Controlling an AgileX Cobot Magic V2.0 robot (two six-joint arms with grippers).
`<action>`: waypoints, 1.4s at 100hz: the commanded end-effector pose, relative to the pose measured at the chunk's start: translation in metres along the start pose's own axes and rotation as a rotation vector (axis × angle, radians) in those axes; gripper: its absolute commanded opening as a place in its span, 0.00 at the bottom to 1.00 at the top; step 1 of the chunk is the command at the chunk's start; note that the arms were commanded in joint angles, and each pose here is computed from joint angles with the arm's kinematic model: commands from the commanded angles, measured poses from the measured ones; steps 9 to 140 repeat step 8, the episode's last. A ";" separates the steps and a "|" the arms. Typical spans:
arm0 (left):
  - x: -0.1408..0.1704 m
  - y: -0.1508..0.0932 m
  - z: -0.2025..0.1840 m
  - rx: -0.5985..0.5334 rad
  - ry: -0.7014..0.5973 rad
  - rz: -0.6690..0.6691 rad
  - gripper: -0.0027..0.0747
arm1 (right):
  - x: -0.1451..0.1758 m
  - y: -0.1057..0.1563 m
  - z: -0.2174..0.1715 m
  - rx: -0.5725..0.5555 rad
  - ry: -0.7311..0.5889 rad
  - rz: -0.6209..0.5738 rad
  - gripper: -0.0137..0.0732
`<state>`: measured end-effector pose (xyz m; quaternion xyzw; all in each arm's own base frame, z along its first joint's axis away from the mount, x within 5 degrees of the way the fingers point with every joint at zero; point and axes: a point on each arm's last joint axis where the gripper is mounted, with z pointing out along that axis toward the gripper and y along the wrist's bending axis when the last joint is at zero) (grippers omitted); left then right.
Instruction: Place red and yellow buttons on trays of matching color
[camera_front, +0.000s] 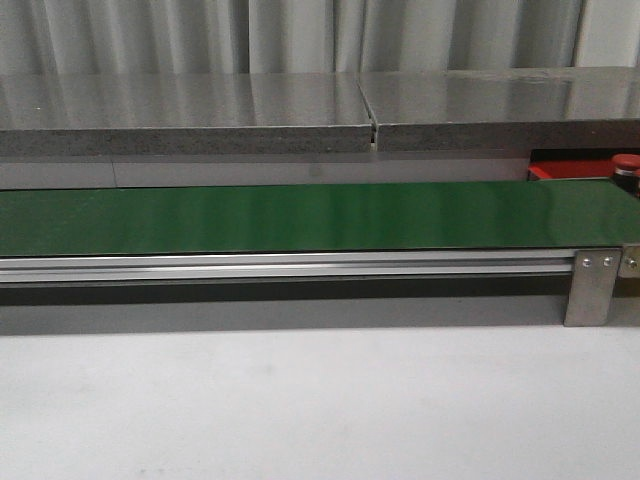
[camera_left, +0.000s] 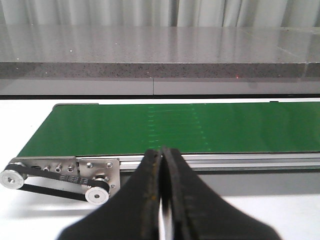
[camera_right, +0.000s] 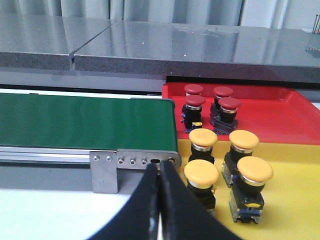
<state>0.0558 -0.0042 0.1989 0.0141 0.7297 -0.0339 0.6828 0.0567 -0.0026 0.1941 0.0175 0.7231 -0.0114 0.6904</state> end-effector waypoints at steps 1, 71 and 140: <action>0.001 0.000 -0.001 0.008 -0.094 -0.020 0.01 | -0.011 0.000 -0.002 -0.001 -0.100 -0.013 0.08; 0.001 0.000 -0.001 0.008 -0.094 -0.020 0.01 | -0.011 0.000 -0.002 -0.001 -0.100 -0.013 0.08; 0.001 0.000 -0.001 0.008 -0.094 -0.020 0.01 | -0.011 0.000 -0.002 -0.001 -0.100 -0.013 0.08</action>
